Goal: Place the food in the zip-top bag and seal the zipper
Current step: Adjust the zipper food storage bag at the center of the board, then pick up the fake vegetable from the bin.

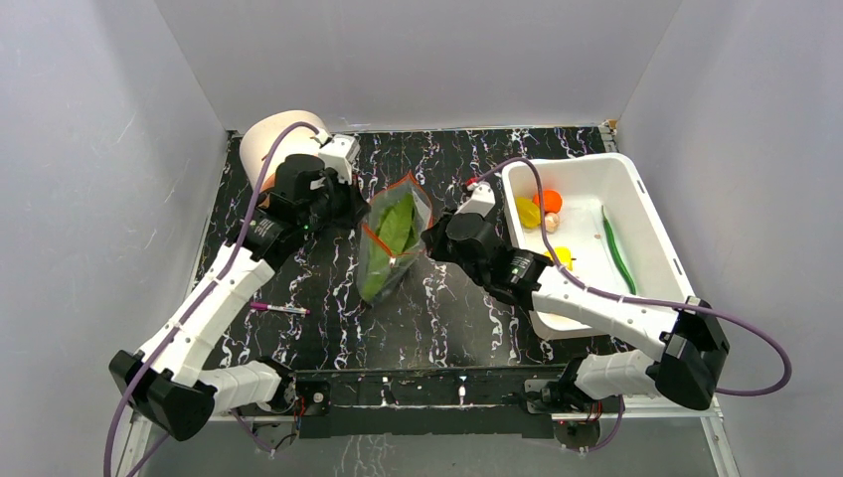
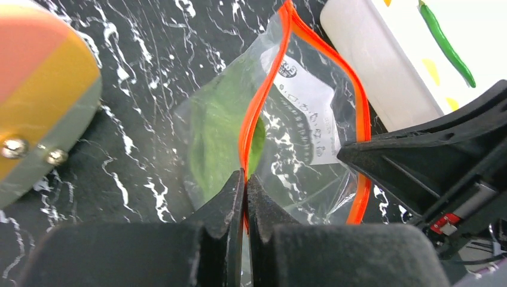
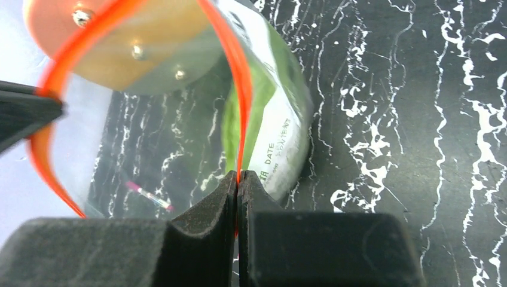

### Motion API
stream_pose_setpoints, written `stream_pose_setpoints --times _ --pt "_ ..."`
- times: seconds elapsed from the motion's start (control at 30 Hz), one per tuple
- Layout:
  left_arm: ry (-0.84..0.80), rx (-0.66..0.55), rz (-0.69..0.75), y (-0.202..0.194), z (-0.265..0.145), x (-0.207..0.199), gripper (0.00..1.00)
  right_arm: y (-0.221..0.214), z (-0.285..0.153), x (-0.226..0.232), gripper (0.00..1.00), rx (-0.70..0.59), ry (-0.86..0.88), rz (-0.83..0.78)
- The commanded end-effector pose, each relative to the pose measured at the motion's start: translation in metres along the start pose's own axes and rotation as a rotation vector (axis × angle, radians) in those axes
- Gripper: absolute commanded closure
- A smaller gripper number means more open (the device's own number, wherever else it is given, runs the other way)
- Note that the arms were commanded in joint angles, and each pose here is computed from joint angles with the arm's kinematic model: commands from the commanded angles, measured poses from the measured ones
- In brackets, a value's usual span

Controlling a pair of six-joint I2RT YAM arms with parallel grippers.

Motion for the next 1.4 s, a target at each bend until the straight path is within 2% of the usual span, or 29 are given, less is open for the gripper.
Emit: stream_pose_setpoints --times 0.0,0.17,0.27,0.4,0.67,1.07,1.37 --pt "-0.014 -0.118 0.101 0.024 -0.019 -0.005 1.0 0.002 -0.002 0.002 1.0 -0.021 0.045 0.024" --pt "-0.083 -0.067 0.088 0.007 -0.008 -0.008 1.0 0.0 0.002 0.01 1.0 -0.007 0.1 0.009" --pt "-0.09 -0.042 0.09 -0.003 -0.004 -0.005 1.0 0.004 0.001 0.013 0.82 0.012 0.122 -0.035" --pt "-0.108 -0.032 0.109 -0.017 0.001 -0.001 1.0 0.013 -0.014 0.02 0.65 0.024 0.184 -0.066" --pt "-0.159 0.002 0.096 -0.035 0.005 -0.001 1.0 0.046 -0.041 0.009 0.46 0.003 0.132 -0.186" --pt "-0.159 -0.012 0.182 -0.059 -0.002 0.011 1.0 0.096 -0.04 -0.073 0.41 -0.039 -0.248 -0.299" --pt "-0.201 -0.029 0.176 -0.072 -0.002 0.011 1.0 0.13 -0.034 -0.171 0.37 -0.042 -0.549 -0.225"
Point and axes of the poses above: each gripper's point midway between its finger pads, its own z axis out along the fingers, its own x axis along the line the jaws close on, y = z × x, the point moved 6 cm from there along -z, back along the fingers, and after that the axes turned 8 degrees about -z, right-handed, at the moved point
